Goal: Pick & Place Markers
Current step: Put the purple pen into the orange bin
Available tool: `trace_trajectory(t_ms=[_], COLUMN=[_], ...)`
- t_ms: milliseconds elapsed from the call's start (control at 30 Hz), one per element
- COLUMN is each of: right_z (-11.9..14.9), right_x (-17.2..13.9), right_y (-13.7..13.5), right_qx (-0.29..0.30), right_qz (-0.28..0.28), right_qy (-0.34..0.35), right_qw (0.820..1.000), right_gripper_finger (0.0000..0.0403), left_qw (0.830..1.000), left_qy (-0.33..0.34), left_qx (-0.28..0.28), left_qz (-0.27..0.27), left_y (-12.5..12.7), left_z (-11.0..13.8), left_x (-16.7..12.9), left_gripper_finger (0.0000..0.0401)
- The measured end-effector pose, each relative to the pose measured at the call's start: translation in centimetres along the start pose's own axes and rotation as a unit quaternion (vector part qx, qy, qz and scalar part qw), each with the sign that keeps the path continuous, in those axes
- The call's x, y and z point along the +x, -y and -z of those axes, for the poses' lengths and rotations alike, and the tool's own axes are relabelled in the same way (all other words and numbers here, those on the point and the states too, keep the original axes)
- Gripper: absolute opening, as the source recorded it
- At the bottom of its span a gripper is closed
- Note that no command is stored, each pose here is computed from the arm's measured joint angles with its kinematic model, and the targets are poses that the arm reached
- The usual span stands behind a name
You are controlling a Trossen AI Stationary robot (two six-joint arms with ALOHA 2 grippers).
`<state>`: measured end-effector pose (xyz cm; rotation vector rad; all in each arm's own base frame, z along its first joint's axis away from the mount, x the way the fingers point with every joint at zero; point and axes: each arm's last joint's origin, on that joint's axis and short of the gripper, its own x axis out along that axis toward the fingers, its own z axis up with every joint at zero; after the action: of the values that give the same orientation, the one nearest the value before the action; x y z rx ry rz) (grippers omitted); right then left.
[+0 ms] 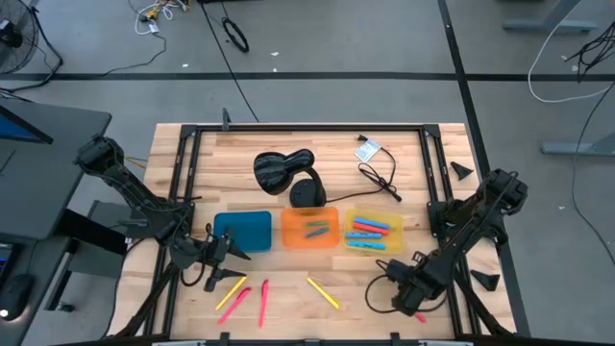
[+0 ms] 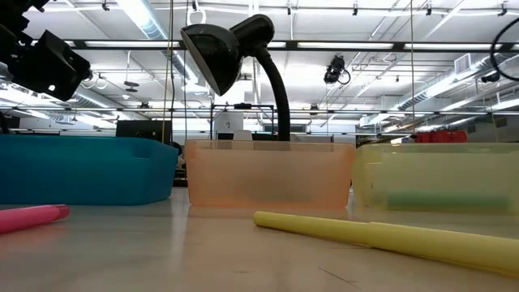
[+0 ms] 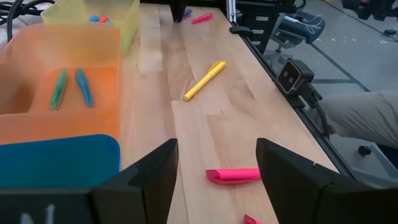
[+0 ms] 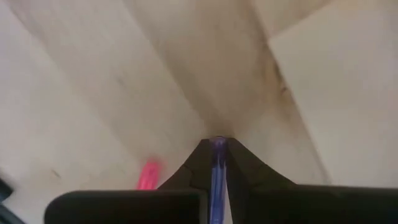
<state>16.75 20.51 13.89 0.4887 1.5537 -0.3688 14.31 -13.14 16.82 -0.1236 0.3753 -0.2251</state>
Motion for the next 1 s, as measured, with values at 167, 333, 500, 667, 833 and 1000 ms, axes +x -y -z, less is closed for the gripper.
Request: trace_trajectory(t_ms=[167,333,500,667,833,1000], right_z=[-1.5,-3.1,-4.6,-6.0,-7.5,-9.2], right_x=[-0.1,-0.2,-0.4,-0.5,-1.2,-3.7], right_y=[0.3,0.3,0.2,0.4,0.3,-0.7], right_qx=[-0.011,-0.023,-0.044,-0.058,-0.072,-0.099], right_qz=[0.002,-0.013,-0.036,-0.052,-0.066,-0.075], right_qy=[0.011,0.020,0.032,0.043,0.054,0.067], right_qw=[1.000,0.999,0.998,0.996,0.994,0.990], right_gripper_finger=[0.0020,0.0020,0.0020,0.0020,0.0020,0.0020], left_qw=[1.000,1.000,1.000,1.000,1.000,1.000], left_qy=[0.000,0.000,0.000,0.000,0.000,0.000], left_qx=[-0.001,-0.001,-0.001,-0.001,-0.002,-0.002], left_qz=[0.000,0.000,0.000,0.000,0.000,0.000], left_y=[0.0,0.0,0.0,0.0,0.0,0.0], left_z=[0.0,0.0,0.0,0.0,0.0,0.0], left_x=[0.0,0.0,0.0,0.0,0.0,0.0], left_gripper_finger=[0.0222,0.0222,0.0222,0.0222,0.0222,0.0222])
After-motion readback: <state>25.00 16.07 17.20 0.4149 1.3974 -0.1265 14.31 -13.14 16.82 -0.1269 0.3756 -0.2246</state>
